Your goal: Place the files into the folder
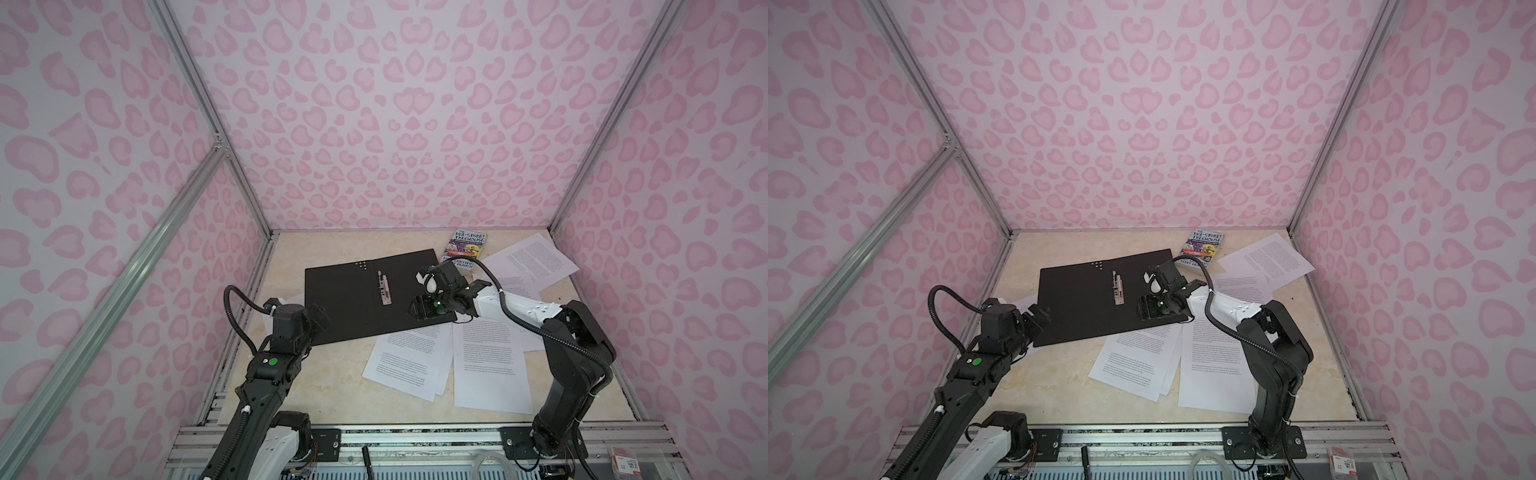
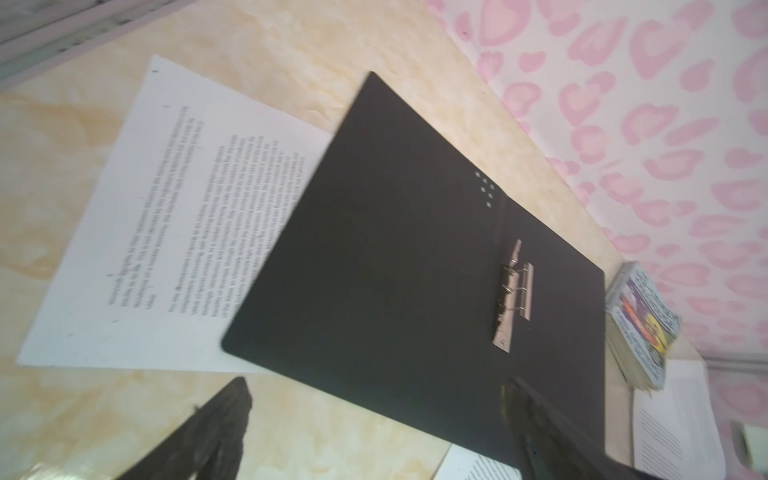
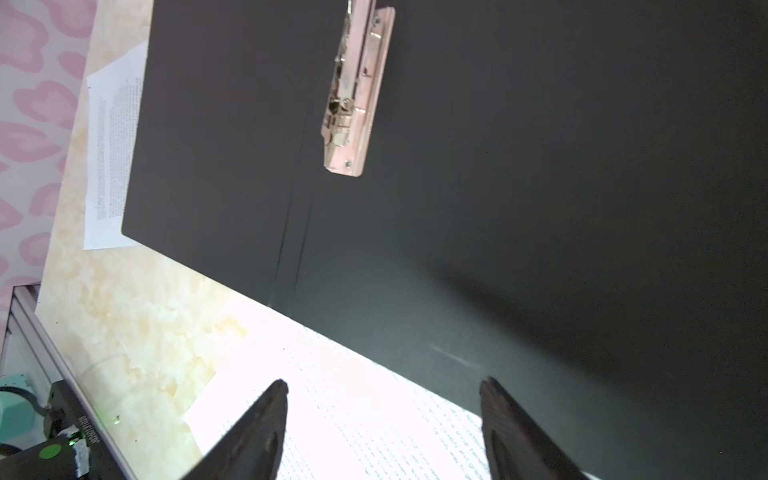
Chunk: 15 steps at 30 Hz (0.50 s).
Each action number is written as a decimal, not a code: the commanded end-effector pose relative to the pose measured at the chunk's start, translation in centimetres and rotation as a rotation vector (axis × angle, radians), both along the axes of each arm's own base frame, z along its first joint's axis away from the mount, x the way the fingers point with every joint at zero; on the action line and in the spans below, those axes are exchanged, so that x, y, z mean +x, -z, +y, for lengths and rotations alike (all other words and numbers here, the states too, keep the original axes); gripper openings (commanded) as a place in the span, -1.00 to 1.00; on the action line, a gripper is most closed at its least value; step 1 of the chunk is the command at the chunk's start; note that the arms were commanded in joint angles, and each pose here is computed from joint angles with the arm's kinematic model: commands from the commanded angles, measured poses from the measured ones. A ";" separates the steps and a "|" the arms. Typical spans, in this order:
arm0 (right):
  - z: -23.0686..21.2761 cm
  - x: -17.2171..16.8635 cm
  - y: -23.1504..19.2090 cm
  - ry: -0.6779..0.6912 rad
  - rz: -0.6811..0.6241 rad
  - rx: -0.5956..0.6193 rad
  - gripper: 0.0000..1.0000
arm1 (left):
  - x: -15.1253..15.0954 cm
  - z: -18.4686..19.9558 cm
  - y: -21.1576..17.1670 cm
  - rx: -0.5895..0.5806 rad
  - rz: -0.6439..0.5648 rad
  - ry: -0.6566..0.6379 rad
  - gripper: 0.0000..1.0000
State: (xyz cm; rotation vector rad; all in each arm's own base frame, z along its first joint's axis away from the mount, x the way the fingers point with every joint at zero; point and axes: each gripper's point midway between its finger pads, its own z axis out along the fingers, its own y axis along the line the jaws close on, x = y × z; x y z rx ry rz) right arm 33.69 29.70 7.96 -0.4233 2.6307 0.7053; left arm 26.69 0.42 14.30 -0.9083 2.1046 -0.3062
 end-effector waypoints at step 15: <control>4.8 -2.9 -0.7 -0.207 -0.144 -0.015 0.61 | -5.8 8.0 9.1 -0.156 0.210 -0.382 0.93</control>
